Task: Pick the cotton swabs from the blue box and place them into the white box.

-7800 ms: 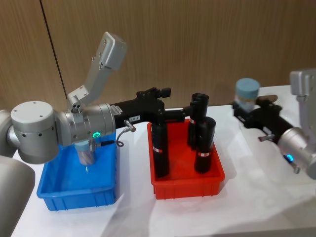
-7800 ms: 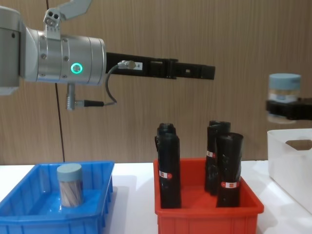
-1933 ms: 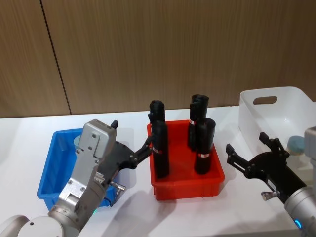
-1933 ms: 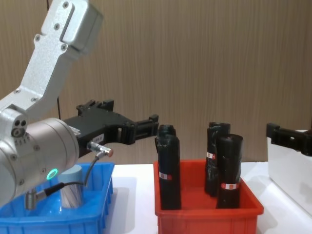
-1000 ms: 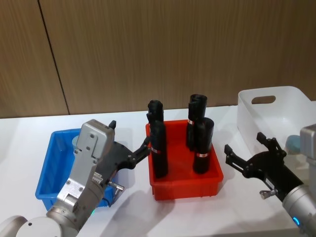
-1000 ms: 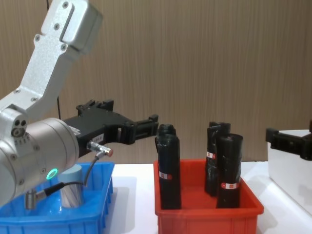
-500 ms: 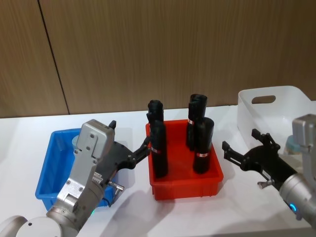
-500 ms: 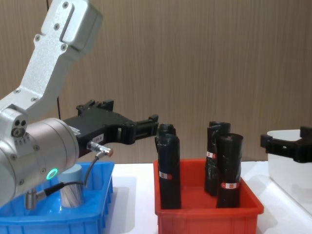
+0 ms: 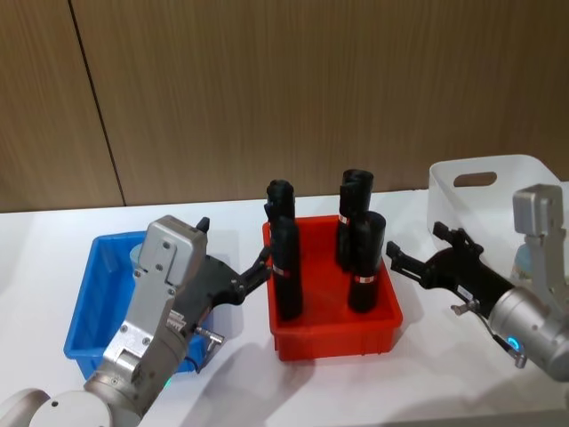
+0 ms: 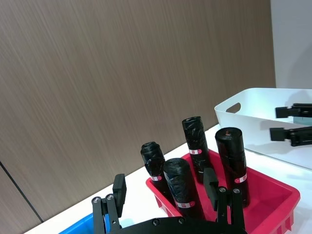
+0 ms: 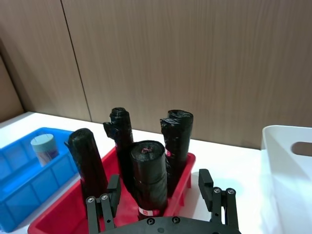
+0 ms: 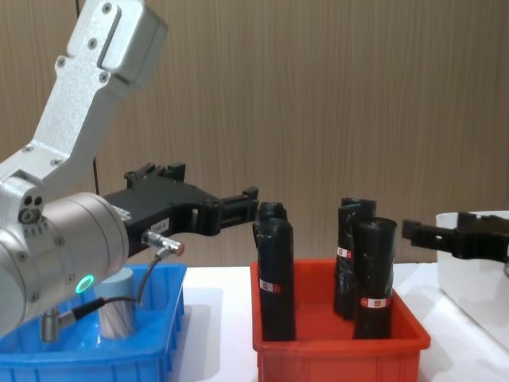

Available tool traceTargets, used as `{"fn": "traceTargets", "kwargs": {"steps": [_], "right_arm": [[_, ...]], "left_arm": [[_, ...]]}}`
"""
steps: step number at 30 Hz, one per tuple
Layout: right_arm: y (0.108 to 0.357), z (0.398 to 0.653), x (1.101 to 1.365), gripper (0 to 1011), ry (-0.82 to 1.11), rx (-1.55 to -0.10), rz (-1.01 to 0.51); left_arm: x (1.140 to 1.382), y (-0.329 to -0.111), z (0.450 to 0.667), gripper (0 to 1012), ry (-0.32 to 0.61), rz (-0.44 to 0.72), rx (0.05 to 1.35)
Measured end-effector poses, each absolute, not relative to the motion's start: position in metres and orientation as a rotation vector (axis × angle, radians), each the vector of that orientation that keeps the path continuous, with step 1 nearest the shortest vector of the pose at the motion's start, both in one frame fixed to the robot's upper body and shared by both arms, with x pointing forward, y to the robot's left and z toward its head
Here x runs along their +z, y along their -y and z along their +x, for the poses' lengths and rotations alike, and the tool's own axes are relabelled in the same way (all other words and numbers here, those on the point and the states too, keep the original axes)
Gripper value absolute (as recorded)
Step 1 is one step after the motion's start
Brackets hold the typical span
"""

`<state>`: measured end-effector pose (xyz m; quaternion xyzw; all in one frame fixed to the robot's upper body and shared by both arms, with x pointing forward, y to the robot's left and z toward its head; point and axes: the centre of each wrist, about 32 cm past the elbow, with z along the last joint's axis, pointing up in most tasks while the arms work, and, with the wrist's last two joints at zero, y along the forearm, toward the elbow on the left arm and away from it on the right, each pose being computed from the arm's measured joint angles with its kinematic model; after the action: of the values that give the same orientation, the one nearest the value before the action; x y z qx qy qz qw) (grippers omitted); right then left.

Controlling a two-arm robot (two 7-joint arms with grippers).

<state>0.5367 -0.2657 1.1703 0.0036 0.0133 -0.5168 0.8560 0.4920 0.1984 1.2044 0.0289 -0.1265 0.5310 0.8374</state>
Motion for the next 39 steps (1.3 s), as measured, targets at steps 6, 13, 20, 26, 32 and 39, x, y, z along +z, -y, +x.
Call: {"fn": "traceTargets", "kwargs": {"steps": [6, 13, 20, 26, 32, 39], "right_arm": [[0.266, 0.555, 1.167, 1001, -0.053, -1.044, 0.031], [0.264, 0.574, 1.163, 1002, -0.077, -1.009, 0.054], [0.261, 0.589, 1.159, 1002, -0.095, -0.986, 0.072], [0.26, 0.598, 1.156, 1001, -0.103, -0.972, 0.083], [0.259, 0.606, 1.154, 1001, -0.11, -0.963, 0.087], [0.259, 0.611, 1.152, 1001, -0.114, -0.952, 0.088]], "left_arm": [[1.204, -0.198, 0.492, 1004, 0.268, 0.061, 1.124], [1.204, -0.198, 0.492, 1004, 0.268, 0.061, 1.124], [1.204, -0.198, 0.492, 1004, 0.268, 0.061, 1.124], [1.204, -0.198, 0.492, 1004, 0.268, 0.061, 1.124], [1.204, -0.198, 0.492, 1004, 0.268, 0.061, 1.124], [1.204, -0.198, 0.492, 1004, 0.268, 0.061, 1.124]]}}
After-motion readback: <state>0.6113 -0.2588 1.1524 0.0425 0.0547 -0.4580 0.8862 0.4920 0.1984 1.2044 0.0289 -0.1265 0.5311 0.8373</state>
